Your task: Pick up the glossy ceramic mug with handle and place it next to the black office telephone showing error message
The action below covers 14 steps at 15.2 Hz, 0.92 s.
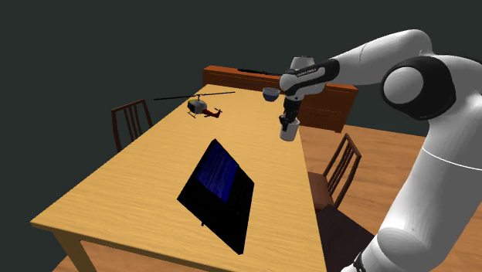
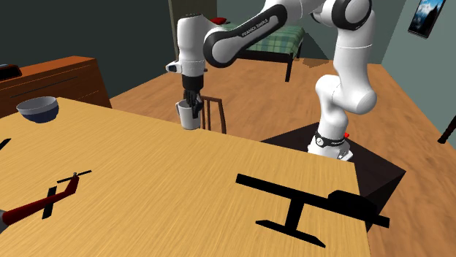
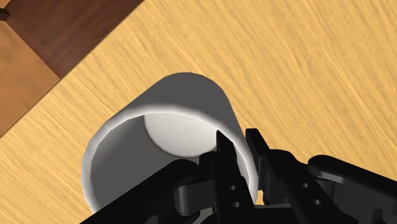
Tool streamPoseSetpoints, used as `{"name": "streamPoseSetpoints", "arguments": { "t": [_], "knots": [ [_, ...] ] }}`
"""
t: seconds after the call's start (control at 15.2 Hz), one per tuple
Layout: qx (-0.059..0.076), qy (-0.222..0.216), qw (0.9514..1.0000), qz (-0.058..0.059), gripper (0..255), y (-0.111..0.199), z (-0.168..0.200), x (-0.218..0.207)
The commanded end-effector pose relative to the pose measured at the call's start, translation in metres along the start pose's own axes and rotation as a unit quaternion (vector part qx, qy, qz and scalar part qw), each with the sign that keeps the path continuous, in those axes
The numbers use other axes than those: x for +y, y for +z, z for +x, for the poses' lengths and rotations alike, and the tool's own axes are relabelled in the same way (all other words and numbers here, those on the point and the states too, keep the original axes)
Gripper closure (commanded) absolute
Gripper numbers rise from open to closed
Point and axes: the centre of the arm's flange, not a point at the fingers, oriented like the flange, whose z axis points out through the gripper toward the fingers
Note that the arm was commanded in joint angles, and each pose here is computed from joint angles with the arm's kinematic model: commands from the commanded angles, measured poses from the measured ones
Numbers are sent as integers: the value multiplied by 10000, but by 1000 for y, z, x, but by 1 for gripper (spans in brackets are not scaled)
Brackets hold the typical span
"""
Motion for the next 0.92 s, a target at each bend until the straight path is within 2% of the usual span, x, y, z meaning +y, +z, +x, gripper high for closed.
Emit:
{"name": "streamPoseSetpoints", "arguments": {
  "t": [0.0,0.86],
  "knots": [
    [0,0,10000,0,255,-10,0,1],
    [0,0,10000,0,255,-78,3,4]
  ]
}}
